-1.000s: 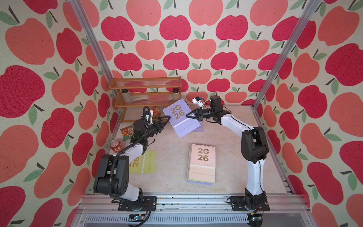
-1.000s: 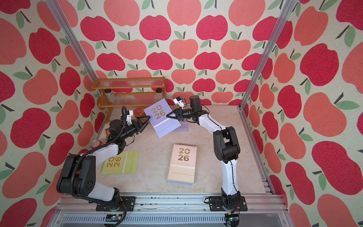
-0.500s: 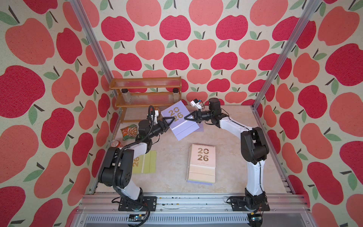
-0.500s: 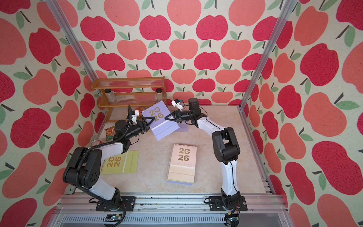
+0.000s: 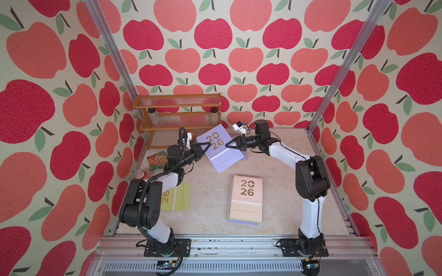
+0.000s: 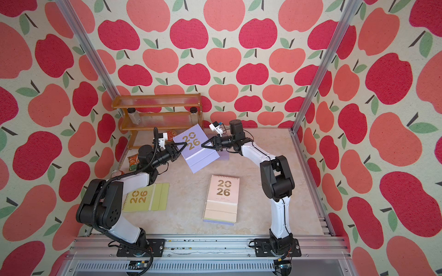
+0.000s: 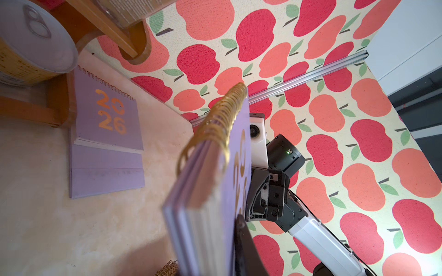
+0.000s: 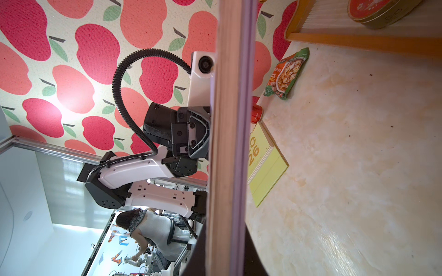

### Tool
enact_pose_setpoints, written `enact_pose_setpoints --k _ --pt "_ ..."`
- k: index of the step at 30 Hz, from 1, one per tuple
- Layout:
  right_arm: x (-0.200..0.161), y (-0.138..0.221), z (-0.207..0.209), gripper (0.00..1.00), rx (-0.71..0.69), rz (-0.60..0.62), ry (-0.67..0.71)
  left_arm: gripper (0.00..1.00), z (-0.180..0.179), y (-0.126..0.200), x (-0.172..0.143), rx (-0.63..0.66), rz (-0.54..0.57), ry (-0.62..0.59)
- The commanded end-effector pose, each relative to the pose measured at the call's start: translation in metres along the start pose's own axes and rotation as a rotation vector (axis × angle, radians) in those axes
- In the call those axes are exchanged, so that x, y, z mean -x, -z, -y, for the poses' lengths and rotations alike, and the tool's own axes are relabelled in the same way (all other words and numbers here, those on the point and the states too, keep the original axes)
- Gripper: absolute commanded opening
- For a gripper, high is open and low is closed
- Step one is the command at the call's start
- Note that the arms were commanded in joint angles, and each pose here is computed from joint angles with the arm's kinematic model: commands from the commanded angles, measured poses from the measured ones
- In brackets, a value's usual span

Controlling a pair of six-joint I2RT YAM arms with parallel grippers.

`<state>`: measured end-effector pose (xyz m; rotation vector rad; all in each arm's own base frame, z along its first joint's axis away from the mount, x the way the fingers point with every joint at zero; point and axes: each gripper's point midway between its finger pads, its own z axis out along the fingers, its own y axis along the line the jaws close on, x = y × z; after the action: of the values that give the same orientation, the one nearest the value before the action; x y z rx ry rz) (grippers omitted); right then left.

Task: Stack the calendars
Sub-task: Place the calendar at the calendar.

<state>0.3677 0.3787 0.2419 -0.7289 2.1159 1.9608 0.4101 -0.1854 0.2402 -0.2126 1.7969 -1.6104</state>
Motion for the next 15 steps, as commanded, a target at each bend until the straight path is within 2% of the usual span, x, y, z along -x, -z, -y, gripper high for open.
enact_pose_setpoints --k 1,2,4,6,9,15 --pt "-0.005 0.002 -0.026 0.12 0.010 -0.016 0.076 0.00 0.025 -0.003 0.001 -0.076 -0.055 -0.091" --pt "-0.007 0.003 -0.025 0.19 -0.004 -0.019 0.077 0.00 0.028 -0.004 0.000 -0.083 -0.070 -0.100" --pt "-0.012 0.007 -0.024 0.38 -0.046 -0.034 0.089 0.00 0.036 -0.005 -0.005 -0.105 -0.119 -0.127" --pt "-0.018 0.013 -0.025 0.46 -0.081 -0.051 0.106 0.00 0.044 -0.005 -0.008 -0.122 -0.162 -0.156" --pt "-0.021 0.031 -0.032 0.51 -0.093 -0.042 0.130 0.00 0.056 -0.004 -0.016 -0.140 -0.245 -0.208" --pt "-0.025 0.075 -0.051 0.54 -0.105 0.010 0.198 0.00 0.079 -0.001 -0.032 -0.171 -0.390 -0.315"
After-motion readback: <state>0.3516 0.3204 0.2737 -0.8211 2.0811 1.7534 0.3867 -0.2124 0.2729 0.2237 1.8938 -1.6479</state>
